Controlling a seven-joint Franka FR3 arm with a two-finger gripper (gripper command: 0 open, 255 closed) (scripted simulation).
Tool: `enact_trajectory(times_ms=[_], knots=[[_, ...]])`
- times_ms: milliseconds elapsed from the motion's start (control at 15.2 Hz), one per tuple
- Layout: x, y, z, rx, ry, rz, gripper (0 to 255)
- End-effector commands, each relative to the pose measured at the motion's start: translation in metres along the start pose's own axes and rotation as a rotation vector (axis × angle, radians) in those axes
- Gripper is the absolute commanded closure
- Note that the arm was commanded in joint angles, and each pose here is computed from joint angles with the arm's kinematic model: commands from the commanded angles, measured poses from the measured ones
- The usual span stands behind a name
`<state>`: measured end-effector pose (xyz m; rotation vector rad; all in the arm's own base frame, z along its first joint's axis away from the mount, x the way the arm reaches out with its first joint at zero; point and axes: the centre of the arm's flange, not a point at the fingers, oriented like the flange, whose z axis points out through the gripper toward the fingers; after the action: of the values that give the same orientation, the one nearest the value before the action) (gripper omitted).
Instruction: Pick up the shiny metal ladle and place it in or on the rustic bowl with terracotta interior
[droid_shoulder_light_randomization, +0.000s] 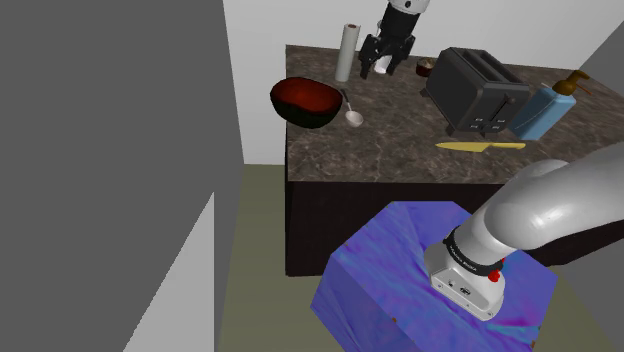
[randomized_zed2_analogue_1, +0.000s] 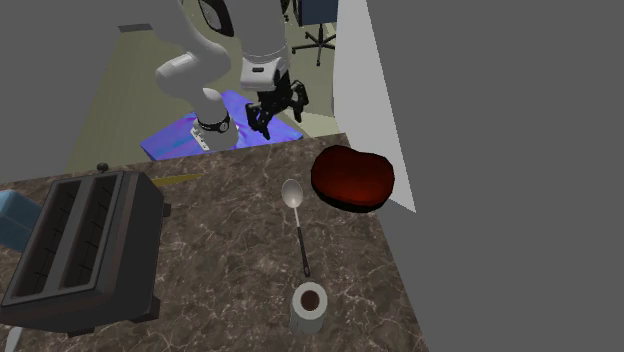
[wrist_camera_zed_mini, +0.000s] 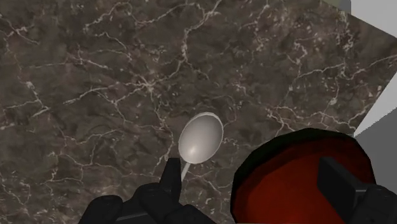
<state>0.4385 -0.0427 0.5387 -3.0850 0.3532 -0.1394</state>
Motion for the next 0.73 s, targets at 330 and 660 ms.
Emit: enact_trajectory(times_ms=[330, 660], knots=[[0.064, 0.027, 0.067, 0.022, -0.030, 0.173, 0], [0.105, 0.055, 0.115, 0.038, -0.051, 0.296, 0]])
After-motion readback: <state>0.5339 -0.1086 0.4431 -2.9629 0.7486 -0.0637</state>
